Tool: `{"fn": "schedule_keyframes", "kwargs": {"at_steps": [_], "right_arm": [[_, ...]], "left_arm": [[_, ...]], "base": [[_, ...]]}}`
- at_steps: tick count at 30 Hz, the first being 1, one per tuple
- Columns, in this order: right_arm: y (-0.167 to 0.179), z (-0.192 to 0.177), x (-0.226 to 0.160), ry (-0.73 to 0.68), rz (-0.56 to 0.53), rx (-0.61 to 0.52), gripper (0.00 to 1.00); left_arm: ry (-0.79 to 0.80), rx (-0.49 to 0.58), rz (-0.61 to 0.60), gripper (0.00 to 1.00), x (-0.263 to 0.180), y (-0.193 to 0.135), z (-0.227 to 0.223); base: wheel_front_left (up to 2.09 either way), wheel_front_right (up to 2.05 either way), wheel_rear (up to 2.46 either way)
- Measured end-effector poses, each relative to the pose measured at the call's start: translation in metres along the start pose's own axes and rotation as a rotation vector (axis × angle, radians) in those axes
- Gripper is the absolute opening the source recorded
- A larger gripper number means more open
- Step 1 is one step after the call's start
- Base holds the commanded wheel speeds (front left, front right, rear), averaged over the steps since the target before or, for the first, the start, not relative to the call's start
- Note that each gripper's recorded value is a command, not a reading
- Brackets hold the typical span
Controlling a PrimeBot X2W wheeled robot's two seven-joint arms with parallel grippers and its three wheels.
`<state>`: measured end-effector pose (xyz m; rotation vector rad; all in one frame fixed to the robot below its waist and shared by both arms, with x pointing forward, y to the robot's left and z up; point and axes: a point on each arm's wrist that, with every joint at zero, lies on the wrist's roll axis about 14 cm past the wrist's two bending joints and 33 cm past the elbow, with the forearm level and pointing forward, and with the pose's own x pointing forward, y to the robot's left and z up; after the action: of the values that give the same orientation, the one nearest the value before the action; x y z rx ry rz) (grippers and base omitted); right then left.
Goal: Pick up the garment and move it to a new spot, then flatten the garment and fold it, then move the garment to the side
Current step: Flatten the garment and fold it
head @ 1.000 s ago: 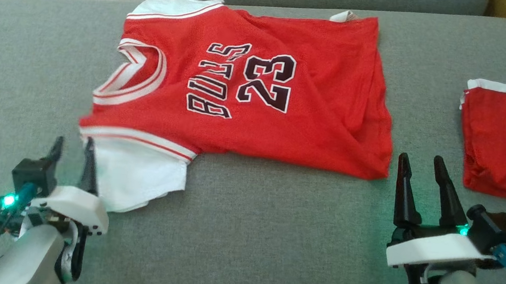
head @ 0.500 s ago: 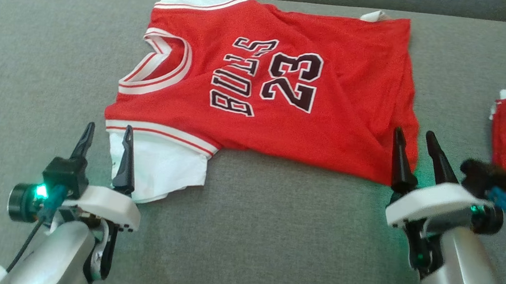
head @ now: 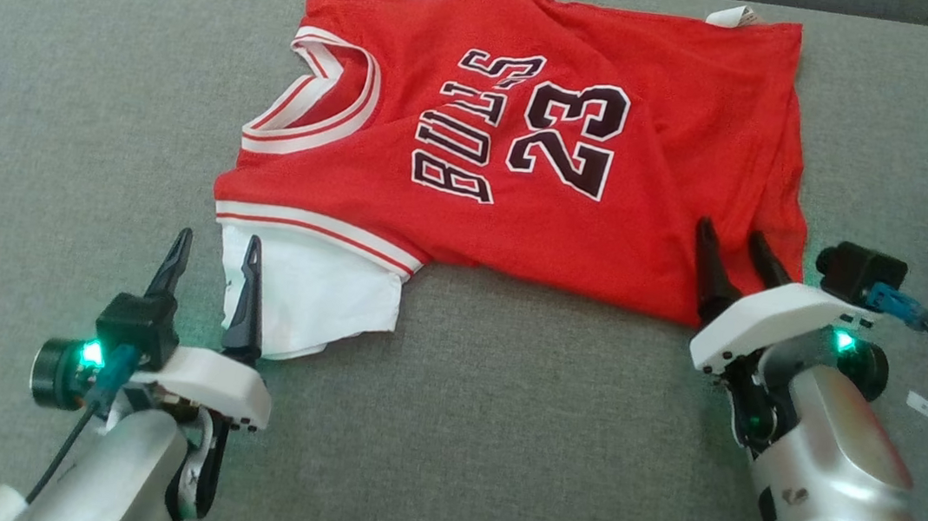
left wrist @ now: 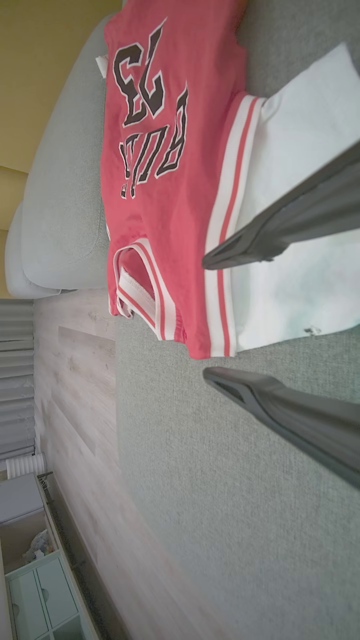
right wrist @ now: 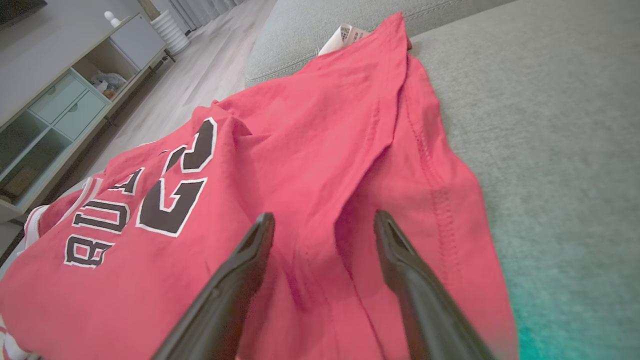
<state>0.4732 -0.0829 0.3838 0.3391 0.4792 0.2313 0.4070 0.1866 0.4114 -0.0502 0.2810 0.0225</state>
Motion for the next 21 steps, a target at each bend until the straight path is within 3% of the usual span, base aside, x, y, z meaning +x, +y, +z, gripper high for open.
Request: {"fn": "schedule_keyframes", "kwargs": {"at_steps": [6, 7, 8, 9, 21], "right_arm": [[0.003, -0.003, 0.006, 0.017, 0.008, 0.0, 0.98], [0.003, -0.003, 0.007, 0.016, 0.009, 0.002, 0.58], [0.004, -0.001, 0.008, 0.013, 0.011, 0.003, 0.26], [0.005, 0.0, 0.009, 0.011, 0.013, 0.003, 0.0], [0.001, 0.029, 0.015, -0.078, -0.011, -0.003, 0.0]], "left_arm": [[0.01, -0.001, -0.007, 1.0, 0.001, -0.001, -0.003], [0.011, 0.0, -0.008, 1.0, 0.001, -0.001, -0.004], [0.012, 0.0, -0.008, 1.0, 0.001, -0.002, -0.004], [0.012, 0.0, -0.008, 1.0, 0.002, -0.002, -0.004], [0.014, 0.003, -0.021, 1.0, 0.004, -0.005, -0.004]], "base": [[0.0, 0.0, 0.0], [0.0, 0.0, 0.0], [0.0, 0.0, 0.0], [0.0, 0.0, 0.0], [0.0, 0.0, 0.0]]}}
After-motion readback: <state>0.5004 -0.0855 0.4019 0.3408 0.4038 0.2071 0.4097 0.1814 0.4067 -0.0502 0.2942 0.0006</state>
